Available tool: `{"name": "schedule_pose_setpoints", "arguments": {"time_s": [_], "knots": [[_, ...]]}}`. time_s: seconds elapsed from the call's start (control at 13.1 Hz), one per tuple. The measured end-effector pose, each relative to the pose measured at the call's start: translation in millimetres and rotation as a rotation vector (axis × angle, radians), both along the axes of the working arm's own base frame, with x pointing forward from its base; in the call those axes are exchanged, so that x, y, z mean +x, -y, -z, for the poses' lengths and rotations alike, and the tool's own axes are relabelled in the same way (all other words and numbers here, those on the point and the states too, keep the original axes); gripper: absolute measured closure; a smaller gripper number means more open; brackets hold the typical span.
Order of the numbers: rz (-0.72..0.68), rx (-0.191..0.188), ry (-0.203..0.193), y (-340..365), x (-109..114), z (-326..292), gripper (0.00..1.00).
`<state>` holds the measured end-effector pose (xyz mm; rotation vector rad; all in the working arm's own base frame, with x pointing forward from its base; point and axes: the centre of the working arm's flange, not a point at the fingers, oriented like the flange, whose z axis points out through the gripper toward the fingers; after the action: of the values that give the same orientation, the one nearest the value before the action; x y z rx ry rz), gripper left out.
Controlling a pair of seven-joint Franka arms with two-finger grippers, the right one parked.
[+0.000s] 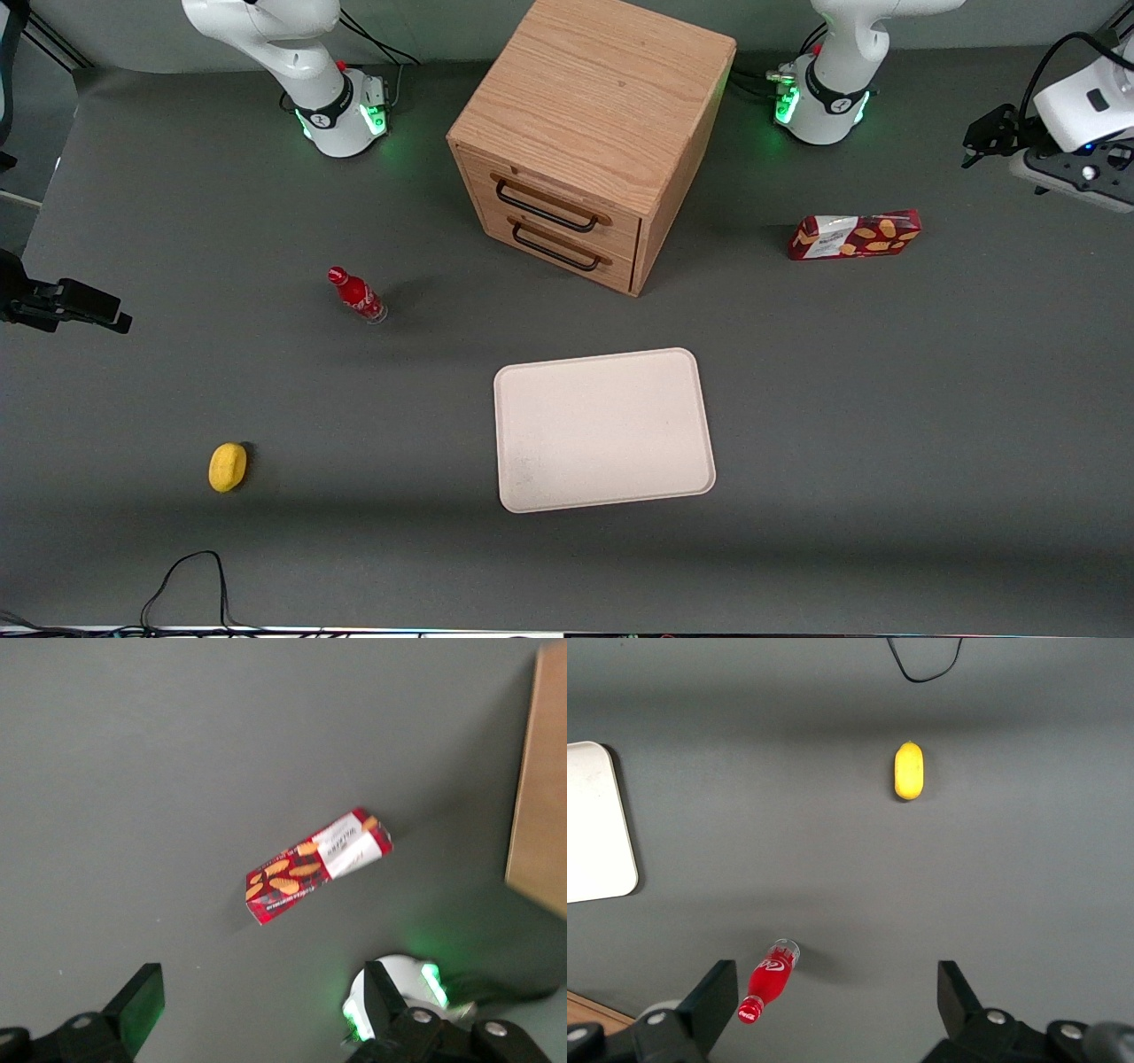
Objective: Place red cookie box on tray
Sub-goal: 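Lower the open left gripper onto the red cookie box and close it, then lift the cookie box upright with the left gripper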
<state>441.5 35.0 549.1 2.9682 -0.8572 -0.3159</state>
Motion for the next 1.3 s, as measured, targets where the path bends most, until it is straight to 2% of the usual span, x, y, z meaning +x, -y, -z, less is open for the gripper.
{"name": "schedule_pose_setpoints", "arguments": {"time_s": [0.08, 0.15, 0.3, 0.53, 0.91, 1.14, 1.3], "knots": [[0.068, -0.022, -0.022, -8.7, -2.9, 13.6, 0.0], [0.137, -0.047, -0.027, -19.6, -5.0, 29.7, 0.0], [0.283, -0.095, -0.017, -39.2, -10.4, 71.3, 0.0], [0.396, -0.128, -0.021, -39.9, -29.3, 142.0, 0.0], [0.579, -0.085, -0.025, 29.9, -64.5, 224.5, 0.0], [0.608, -0.076, 0.017, 37.3, -94.8, 271.2, 0.0], [0.617, -0.074, 0.044, 38.7, -101.8, 291.4, 0.0]]}}
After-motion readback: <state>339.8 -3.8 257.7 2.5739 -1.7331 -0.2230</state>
